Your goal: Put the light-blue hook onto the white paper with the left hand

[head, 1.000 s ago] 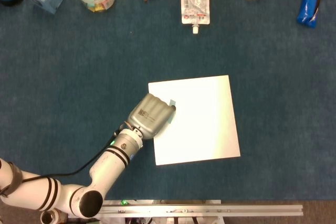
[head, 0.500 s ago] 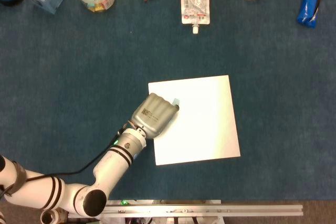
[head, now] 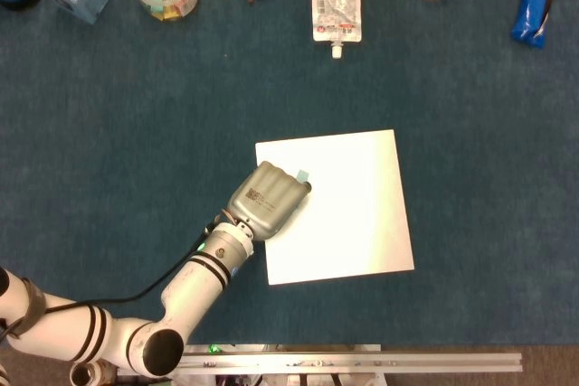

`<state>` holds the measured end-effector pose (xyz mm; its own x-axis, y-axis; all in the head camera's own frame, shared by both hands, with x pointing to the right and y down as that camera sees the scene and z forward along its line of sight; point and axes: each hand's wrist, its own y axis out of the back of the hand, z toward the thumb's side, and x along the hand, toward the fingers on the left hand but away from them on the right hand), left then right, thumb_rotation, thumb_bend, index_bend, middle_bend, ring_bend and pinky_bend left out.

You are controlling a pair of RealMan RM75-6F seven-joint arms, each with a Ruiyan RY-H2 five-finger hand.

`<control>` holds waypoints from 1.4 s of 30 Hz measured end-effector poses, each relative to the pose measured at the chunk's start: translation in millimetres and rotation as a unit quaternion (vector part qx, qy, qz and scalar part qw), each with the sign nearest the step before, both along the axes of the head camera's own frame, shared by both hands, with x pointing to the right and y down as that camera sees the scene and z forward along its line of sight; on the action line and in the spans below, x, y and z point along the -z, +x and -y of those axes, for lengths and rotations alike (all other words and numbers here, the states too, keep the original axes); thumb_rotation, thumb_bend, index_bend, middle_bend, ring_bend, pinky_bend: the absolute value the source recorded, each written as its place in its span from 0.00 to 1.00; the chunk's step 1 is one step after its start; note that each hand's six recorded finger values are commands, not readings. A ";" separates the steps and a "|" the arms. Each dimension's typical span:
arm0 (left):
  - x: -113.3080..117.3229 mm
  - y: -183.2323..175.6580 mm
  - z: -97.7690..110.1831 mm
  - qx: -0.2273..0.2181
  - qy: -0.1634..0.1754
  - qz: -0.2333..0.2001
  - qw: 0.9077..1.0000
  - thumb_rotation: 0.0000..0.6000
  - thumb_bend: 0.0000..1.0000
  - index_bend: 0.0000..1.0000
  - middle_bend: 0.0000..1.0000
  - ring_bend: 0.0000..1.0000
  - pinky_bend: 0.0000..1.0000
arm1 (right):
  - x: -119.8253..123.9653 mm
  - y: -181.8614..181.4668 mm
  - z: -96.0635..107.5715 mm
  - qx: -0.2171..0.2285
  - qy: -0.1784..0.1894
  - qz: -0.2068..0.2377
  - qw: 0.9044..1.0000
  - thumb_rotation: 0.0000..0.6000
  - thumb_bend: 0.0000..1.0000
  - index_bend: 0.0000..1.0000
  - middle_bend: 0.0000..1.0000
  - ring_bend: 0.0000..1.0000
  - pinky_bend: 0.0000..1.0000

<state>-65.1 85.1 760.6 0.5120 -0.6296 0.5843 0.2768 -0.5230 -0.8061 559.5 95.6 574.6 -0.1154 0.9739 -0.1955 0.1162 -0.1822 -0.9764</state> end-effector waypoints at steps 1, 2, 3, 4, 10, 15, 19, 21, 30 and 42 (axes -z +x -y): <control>-0.5 0.0 -0.6 -0.001 0.000 0.001 1.000 0.99 0.43 0.43 0.94 0.98 1.00 | 0.0 0.2 -0.1 0.000 0.000 0.000 1.000 1.00 0.35 0.23 0.37 0.30 0.30; -1.1 0.2 -1.1 -0.001 -0.001 0.001 1.000 0.99 0.43 0.43 0.94 0.98 1.00 | 0.1 0.3 -0.3 0.000 0.000 0.000 1.000 1.00 0.35 0.23 0.37 0.30 0.30; -1.8 0.3 -1.6 -0.002 -0.002 0.002 1.000 0.99 0.43 0.43 0.94 0.98 1.00 | 0.2 0.4 -0.4 0.000 0.000 0.000 1.000 1.00 0.35 0.23 0.37 0.30 0.30; -2.5 0.3 -2.0 -0.002 -0.003 0.002 1.000 0.99 0.43 0.43 0.94 0.98 1.00 | 0.4 0.6 -0.6 -0.001 0.000 -0.001 1.000 1.00 0.35 0.23 0.37 0.30 0.30; -5.9 0.3 -2.1 0.000 -0.005 0.006 1.000 0.99 0.43 0.43 0.94 0.98 1.00 | 0.8 1.6 -1.2 -0.002 0.000 -0.002 1.000 1.00 0.35 0.23 0.37 0.30 0.30; -2.3 -0.8 -2.8 -0.002 -0.003 0.002 1.000 0.99 0.43 0.43 0.94 0.98 1.00 | 0.6 1.4 -0.6 -0.002 0.000 -0.001 1.000 1.00 0.35 0.23 0.37 0.31 0.30; 1.0 -3.2 -4.3 -0.003 -0.002 0.000 1.000 0.99 0.43 0.43 0.94 0.98 1.00 | -0.3 0.4 0.3 0.000 -0.001 0.000 1.000 1.00 0.35 0.23 0.37 0.31 0.30; 1.6 -3.9 -6.2 -0.005 -0.002 -0.001 1.000 0.99 0.43 0.43 0.94 0.98 1.00 | -1.0 -0.7 0.9 0.002 -0.001 0.001 1.000 1.00 0.35 0.23 0.37 0.31 0.30; -1.2 -3.0 -11.1 -0.009 -0.008 0.000 1.000 0.99 0.43 0.43 0.94 0.98 1.00 | 0.3 -0.5 -0.2 0.000 0.002 0.000 1.000 1.00 0.35 0.23 0.37 0.31 0.30; 3.9 -5.7 -9.1 -0.004 -0.005 -0.004 1.000 0.99 0.43 0.43 0.94 0.98 1.00 | 0.7 -1.2 0.7 0.002 0.003 0.001 1.000 1.00 0.35 0.23 0.37 0.31 0.30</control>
<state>-70.9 94.2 756.7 0.5220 -0.6195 0.5863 0.2755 -0.5280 -0.8033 558.3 94.9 573.9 -0.1112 0.9754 -0.1904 0.1167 -0.1775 -0.9772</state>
